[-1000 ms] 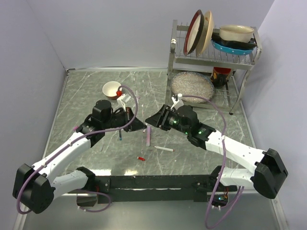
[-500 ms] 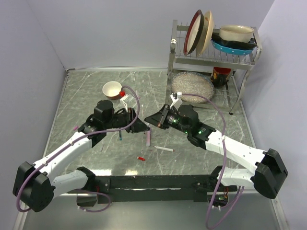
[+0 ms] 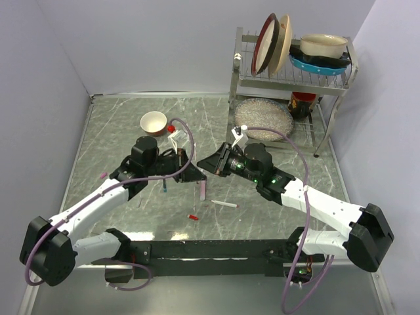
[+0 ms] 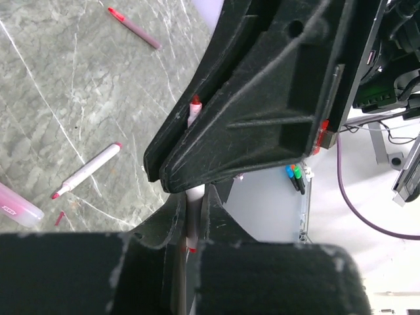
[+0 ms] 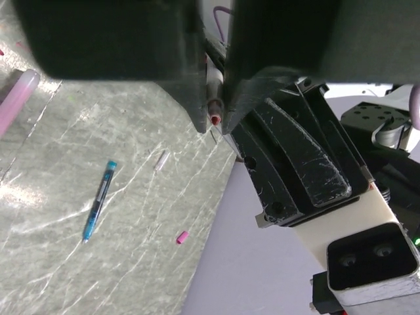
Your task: Insert the pens into the pen caps
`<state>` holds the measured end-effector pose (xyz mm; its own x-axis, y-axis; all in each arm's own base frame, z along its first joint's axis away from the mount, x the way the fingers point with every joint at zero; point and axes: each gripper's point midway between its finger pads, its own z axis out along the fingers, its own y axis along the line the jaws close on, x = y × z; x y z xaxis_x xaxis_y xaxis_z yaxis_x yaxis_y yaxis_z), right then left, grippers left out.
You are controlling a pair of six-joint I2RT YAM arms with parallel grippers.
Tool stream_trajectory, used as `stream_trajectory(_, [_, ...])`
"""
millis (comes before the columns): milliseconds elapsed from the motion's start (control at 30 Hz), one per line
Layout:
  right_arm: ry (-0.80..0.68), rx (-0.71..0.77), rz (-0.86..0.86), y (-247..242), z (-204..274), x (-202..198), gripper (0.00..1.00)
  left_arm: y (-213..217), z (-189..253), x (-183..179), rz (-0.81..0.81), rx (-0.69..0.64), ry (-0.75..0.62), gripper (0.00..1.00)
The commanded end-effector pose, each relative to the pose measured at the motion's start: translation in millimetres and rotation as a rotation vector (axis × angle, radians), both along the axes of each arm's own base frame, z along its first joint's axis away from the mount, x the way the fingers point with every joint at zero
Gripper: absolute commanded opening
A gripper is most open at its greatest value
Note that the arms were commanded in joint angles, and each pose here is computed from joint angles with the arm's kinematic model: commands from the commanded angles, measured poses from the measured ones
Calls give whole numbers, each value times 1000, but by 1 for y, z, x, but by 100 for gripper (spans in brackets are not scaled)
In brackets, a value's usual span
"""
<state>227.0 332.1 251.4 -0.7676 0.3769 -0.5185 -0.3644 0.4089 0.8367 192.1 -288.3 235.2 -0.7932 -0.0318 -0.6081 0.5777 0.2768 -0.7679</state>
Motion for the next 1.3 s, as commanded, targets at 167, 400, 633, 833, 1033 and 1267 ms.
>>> stream_trajectory(167, [-213, -76, 63, -17, 28, -18, 57, 22, 17, 6, 136, 47, -115, 1])
stream_trajectory(400, [-197, -378, -13, -48, -12, -10, 58, 60, 26, -1, 299, 88, -229, 1])
stream_trajectory(633, [-209, -586, 113, -20, -52, -24, 56, 108, 45, -21, 474, 90, -421, 1])
stream_trajectory(833, [-178, -774, 324, 26, -118, -53, 54, 126, 75, -39, 538, -16, -544, 1])
stream_trajectory(1033, [-182, -961, 419, 52, -163, -65, 51, 136, 86, -43, 586, -45, -577, 1])
stream_trajectory(1267, [-154, -1014, 497, 60, -190, -80, 47, 142, 90, -43, 621, -51, -593, 1])
